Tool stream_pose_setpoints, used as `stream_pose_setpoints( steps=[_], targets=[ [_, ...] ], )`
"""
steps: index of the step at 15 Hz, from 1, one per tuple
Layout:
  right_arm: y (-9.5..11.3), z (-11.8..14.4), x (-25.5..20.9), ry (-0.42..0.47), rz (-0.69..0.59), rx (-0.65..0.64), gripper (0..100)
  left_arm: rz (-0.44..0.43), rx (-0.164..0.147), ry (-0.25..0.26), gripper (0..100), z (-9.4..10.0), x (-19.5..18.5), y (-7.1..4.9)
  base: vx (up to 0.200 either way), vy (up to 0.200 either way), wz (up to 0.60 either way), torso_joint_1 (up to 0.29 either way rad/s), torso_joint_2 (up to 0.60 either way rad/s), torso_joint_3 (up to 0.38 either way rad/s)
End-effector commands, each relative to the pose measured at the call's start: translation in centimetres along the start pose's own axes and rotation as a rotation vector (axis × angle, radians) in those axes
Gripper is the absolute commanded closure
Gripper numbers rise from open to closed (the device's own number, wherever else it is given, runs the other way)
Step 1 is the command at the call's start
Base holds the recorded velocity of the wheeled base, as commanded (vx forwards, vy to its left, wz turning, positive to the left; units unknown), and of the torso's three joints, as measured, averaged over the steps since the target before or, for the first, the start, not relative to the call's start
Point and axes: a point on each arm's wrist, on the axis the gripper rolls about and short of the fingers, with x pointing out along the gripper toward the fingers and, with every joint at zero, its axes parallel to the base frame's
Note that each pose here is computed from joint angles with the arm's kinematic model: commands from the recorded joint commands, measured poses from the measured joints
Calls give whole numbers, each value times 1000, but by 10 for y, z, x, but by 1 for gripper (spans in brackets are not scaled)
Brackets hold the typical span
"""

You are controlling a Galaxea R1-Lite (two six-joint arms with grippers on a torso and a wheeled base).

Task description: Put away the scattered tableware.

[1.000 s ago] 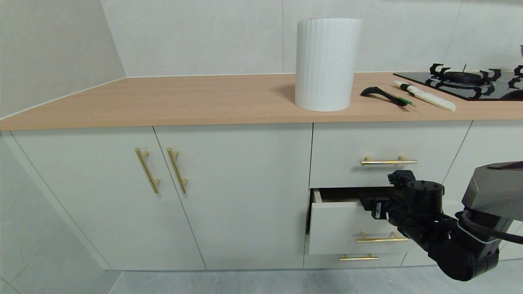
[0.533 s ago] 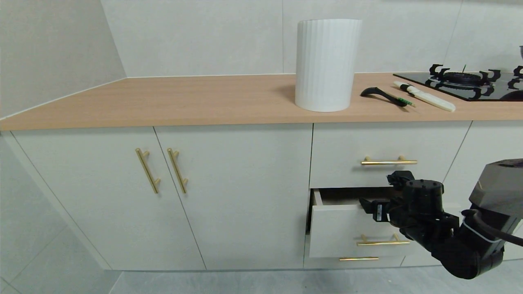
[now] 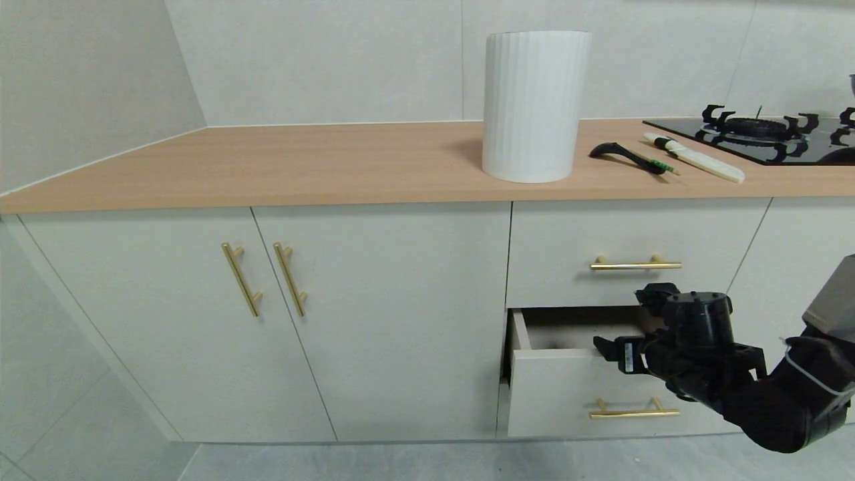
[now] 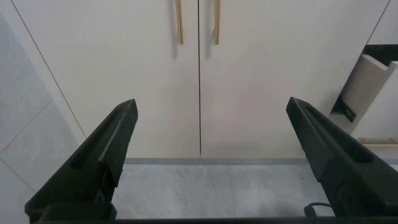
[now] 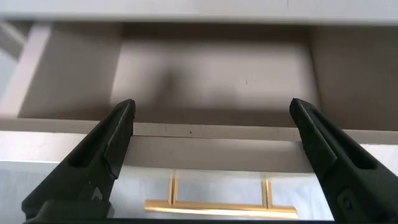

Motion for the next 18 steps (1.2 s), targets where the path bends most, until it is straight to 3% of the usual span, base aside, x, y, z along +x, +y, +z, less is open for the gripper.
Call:
stream_pose_setpoints(
  steps=[1, 5, 12, 18],
  targets=[
    [2, 10, -13, -11, 28, 5, 0, 0, -1, 0, 0, 0, 0, 0, 0, 0, 0, 0, 0, 0],
    [0, 17, -35, 73, 77, -8, 0, 2, -1, 2, 0, 0, 0, 0, 0, 0, 0, 0, 0, 0],
    [17, 12, -63, 290, 118, -97, 0, 0, -1, 2, 0, 0, 0, 0, 0, 0, 0, 0, 0, 0],
    [17, 13, -75, 389, 111, -135, 0, 2, -1, 2, 0, 0, 0, 0, 0, 0, 0, 0, 0, 0]
  ],
)
